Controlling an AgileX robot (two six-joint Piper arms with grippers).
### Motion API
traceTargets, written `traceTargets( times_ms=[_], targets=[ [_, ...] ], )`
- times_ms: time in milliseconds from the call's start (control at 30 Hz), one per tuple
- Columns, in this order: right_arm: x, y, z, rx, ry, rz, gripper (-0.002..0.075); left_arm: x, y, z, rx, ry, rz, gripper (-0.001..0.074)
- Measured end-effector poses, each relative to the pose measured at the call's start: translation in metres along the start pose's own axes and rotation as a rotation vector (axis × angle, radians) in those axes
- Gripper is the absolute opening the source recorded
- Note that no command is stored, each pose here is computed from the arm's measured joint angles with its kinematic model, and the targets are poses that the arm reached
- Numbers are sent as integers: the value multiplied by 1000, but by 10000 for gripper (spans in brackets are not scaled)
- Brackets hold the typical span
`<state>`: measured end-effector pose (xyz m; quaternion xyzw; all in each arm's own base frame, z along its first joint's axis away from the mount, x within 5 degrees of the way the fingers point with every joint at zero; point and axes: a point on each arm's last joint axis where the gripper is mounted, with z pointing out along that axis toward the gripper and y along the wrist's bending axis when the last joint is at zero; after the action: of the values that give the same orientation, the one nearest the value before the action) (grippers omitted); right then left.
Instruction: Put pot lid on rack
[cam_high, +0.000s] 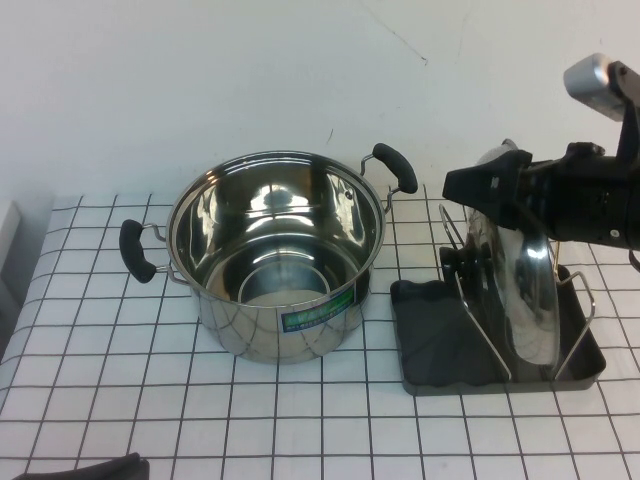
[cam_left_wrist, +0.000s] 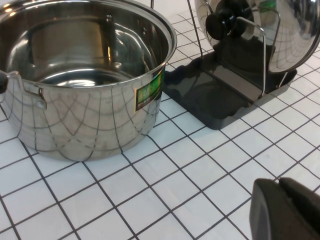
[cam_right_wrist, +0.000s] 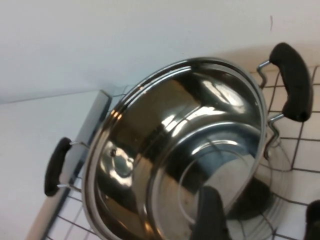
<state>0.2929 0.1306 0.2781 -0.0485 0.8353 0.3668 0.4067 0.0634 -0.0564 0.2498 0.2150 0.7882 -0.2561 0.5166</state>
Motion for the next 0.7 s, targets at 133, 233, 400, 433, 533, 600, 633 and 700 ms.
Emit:
traceTargets(
  times_ms=[133,233,400,433,533,600,633,700],
  targets=[
    [2,-2,0,16,20,-50,472,1,0,0,-1,6,2,-1],
    [3,-3,0,31,33,-83,472,1,0,0,-1,12,2,-1],
    [3,-8,-2,56,53,-103,472,2,0,0,-2,20,2,-1],
    [3,-10,-3,63,56,-97,472,2,0,0,-2,22,2,-1],
    [-1,-20,-8,77,61,-65,472,2,0,0,-2,27,2,-1],
    [-4,-25,-13,75,62,-47,472,3,0,0,-3,32,4,-1],
    [-4,-26,-15,71,64,-42,472,3,0,0,-5,36,6,-1],
    [-6,-28,-19,65,69,-43,472,4,1,0,-8,41,13,-1]
  ],
)
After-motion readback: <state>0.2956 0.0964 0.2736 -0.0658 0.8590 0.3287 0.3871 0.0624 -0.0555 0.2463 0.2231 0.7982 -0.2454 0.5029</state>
